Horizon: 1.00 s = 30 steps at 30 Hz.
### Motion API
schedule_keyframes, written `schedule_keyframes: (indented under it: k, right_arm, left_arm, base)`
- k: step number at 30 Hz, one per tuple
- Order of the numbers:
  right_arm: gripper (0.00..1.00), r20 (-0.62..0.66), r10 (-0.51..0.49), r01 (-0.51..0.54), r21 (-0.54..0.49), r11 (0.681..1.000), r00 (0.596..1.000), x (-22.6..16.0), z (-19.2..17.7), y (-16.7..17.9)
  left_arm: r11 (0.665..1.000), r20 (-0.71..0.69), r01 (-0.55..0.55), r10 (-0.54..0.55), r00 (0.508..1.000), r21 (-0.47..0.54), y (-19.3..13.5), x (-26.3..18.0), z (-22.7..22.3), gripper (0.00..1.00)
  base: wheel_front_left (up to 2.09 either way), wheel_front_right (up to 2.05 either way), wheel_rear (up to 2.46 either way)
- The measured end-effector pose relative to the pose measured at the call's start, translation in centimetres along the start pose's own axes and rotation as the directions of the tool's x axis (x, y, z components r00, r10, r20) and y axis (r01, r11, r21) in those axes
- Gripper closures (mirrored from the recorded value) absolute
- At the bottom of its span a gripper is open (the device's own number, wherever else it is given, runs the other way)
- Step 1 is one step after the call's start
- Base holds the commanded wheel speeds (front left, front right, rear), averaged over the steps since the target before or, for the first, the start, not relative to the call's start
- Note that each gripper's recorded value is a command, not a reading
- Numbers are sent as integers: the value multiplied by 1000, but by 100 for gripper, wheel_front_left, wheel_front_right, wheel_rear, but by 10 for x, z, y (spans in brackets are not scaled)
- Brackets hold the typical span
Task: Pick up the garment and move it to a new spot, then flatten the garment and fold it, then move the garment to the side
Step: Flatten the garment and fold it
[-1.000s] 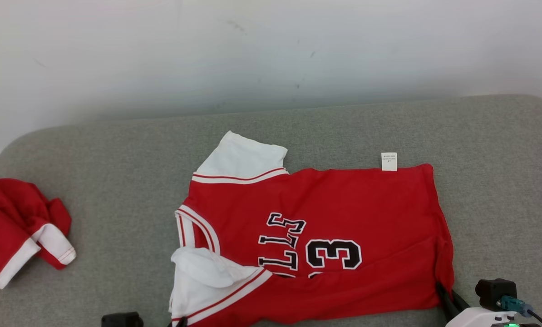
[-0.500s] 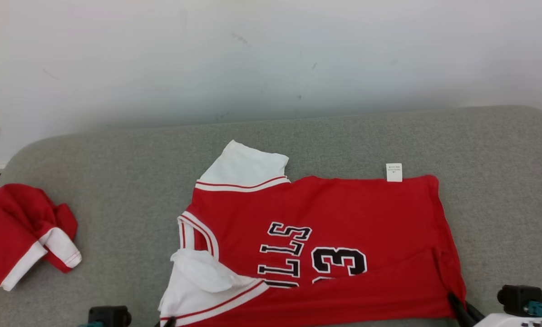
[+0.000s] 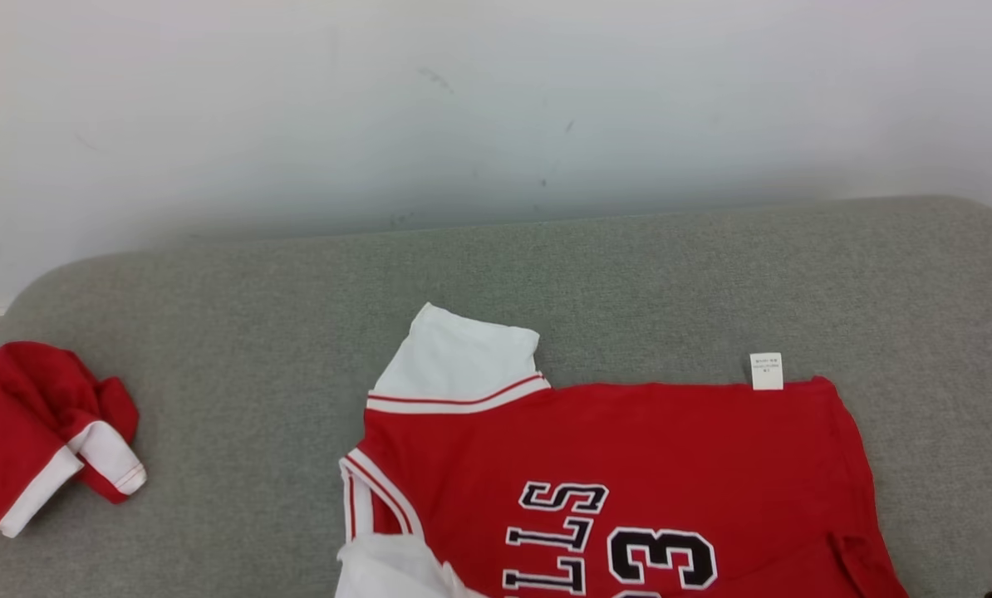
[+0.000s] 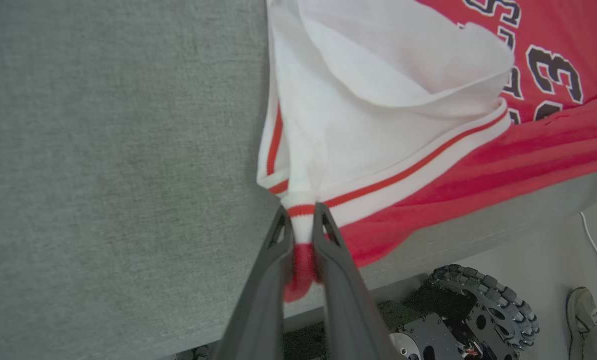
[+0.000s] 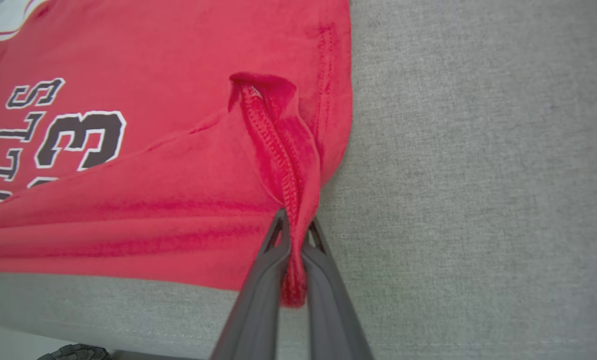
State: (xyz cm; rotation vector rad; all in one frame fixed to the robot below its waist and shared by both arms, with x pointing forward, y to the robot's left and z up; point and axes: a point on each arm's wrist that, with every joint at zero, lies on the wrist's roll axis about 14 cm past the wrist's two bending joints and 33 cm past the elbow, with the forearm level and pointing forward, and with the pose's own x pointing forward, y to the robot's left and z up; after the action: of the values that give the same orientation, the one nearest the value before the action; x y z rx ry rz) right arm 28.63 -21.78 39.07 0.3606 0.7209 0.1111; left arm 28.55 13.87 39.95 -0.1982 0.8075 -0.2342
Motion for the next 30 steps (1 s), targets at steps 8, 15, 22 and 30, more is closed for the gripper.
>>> schedule_keyframes:
  k: [8, 15, 22, 30]
  right_arm:
    - [0, -25, -47, 48, 36, 998, 999, -5, -15, -8]
    - [0, 43, -45, 44, 33, 999, 998, -7, -3, -4]
    - [0, 246, -61, 56, 28, 998, 967, -14, 53, -6]
    - [0, 433, -96, 94, 25, 995, 896, 3, 125, -5]
  left_arm:
    - [1000, -80, 11, -12, 997, -15, -6, 0, -18, 0]
    - [999, 33, -6, 5, 999, 40, 0, -1, 17, 0]
    - [984, 243, -8, -36, 969, 181, -6, 0, 97, 0]
    - [941, 298, 39, -145, 943, 336, -28, 27, 183, 0]
  base:
    - [0, 0, 0]
    - [0, 0, 0]
    - [0, 0, 0]
    - [0, 0, 0]
